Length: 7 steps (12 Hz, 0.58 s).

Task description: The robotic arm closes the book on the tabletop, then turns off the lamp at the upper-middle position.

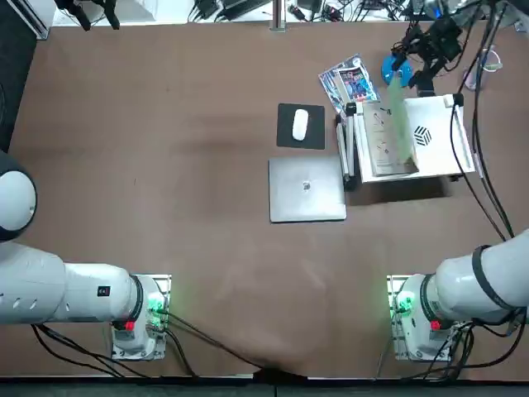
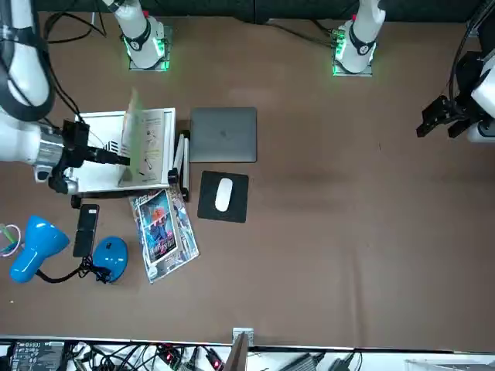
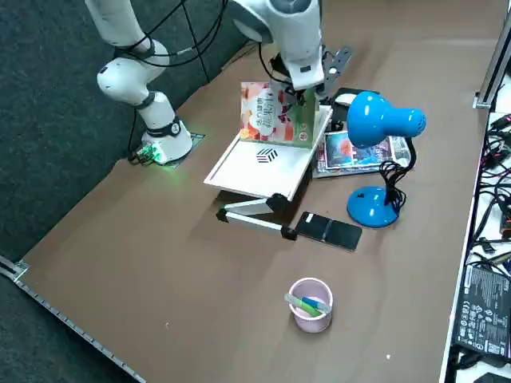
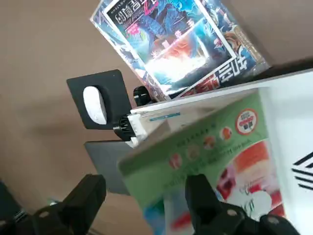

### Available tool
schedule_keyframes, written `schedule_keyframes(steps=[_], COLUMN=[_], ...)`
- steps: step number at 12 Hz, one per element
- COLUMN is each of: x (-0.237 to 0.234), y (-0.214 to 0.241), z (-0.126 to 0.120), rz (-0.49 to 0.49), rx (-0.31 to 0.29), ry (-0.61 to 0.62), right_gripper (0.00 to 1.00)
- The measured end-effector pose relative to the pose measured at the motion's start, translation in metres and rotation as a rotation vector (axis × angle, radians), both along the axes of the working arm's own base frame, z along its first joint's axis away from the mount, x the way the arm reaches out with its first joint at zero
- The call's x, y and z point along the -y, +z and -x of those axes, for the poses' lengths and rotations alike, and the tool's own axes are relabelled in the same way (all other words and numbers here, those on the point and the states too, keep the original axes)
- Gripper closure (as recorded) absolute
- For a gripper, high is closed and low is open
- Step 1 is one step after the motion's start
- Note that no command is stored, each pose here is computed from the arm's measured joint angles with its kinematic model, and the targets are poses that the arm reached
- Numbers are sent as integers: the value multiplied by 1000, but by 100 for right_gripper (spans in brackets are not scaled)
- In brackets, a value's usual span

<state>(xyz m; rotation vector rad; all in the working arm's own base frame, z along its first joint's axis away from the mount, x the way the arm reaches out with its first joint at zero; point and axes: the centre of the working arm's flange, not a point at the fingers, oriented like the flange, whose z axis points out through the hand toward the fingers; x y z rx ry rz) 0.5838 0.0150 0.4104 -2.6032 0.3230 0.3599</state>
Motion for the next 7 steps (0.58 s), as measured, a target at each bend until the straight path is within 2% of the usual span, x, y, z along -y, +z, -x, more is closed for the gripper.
schedule_keyframes(steps=[4,7], x=[-28,-64], y=[6,-2], z=[-5,-5], rz=[60,142], rx=[5,-21], ry=[-30,-44], right_gripper=[0,0])
